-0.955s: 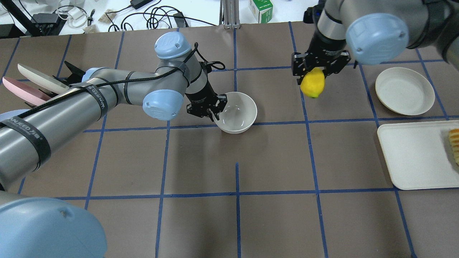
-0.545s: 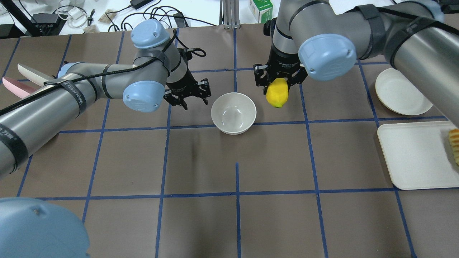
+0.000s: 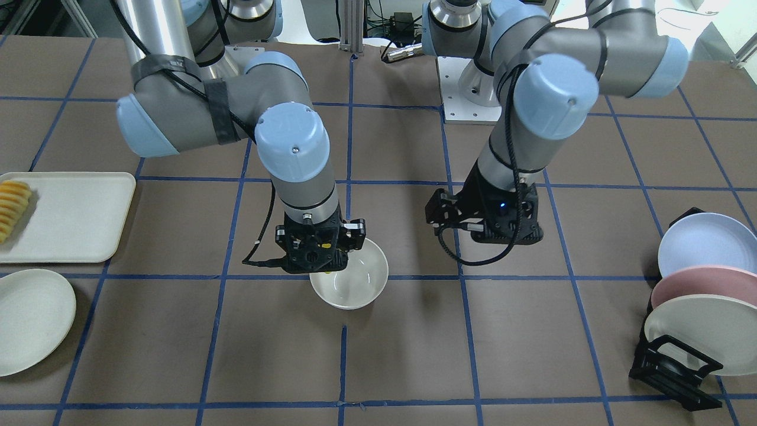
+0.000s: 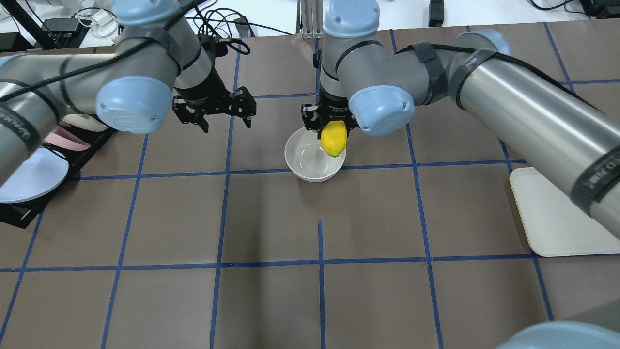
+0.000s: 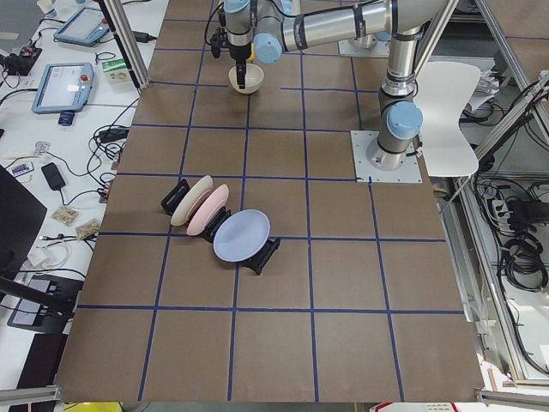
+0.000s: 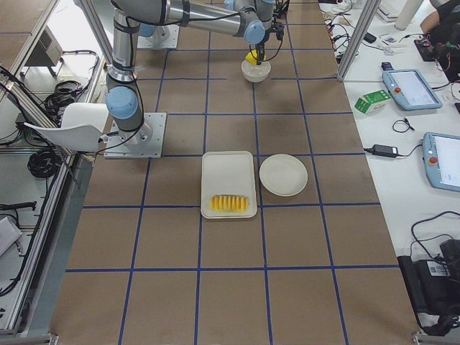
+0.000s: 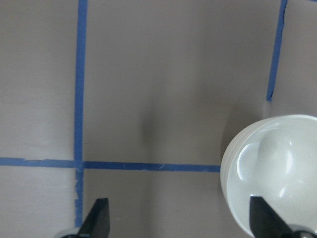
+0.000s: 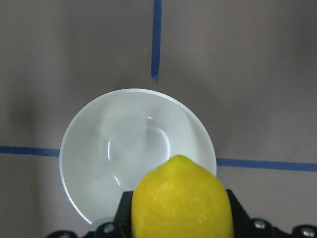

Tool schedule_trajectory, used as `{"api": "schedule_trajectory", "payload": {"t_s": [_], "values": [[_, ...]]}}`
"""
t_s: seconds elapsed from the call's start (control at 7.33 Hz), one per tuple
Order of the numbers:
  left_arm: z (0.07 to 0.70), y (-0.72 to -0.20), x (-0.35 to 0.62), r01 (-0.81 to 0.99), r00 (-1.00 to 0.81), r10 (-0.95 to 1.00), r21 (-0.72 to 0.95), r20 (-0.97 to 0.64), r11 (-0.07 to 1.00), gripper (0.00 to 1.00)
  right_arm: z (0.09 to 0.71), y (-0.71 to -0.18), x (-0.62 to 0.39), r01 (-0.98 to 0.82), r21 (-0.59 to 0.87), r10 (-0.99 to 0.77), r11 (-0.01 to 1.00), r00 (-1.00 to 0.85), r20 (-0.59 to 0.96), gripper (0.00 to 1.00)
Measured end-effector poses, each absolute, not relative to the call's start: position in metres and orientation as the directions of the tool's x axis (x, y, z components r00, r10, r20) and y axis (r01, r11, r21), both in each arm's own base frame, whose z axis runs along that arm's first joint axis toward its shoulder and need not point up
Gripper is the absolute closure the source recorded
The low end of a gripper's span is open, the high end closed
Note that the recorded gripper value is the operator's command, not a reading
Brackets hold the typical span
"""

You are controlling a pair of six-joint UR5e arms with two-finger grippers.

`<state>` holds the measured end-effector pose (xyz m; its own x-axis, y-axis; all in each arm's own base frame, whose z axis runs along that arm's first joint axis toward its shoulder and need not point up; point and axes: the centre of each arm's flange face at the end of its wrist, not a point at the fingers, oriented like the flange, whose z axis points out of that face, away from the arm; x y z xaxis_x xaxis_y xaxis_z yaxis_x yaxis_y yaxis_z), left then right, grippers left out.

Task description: Place bowl and put lemon in it

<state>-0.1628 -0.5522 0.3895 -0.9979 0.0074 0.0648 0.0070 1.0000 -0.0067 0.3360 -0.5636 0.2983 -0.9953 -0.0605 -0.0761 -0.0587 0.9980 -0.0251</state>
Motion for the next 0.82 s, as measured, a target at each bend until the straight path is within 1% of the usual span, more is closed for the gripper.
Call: {"api": "schedule_trajectory", "payload": {"t_s": [0.27,0.55,0.68,0.82], "values": [[0.467,-0.525,-0.135,0.052,-0.998,0.052,0.014,0.037,0.999,0.00,0.265,-0.561,0.360,-0.072,-0.017,-0.073,0.997,-0.995,-0.070,0.69],[0.508,-0.505,-0.108,0.063,-0.998,0.064,-0.004,0.023,0.998,0.00,0.239,-0.563,0.367,-0.075,-0.003,-0.075,0.997,-0.995,-0.067,0.69],[0.512,-0.503,-0.103,0.061,-0.998,0.061,-0.008,0.021,0.998,0.00,0.227,-0.565,0.369,-0.077,0.003,-0.077,0.997,-0.995,-0.067,0.55],[0.511,-0.505,-0.102,0.056,-0.998,0.056,-0.005,0.026,0.998,0.00,0.217,-0.567,0.370,-0.078,0.009,-0.077,0.997,-0.995,-0.064,0.38]]}}
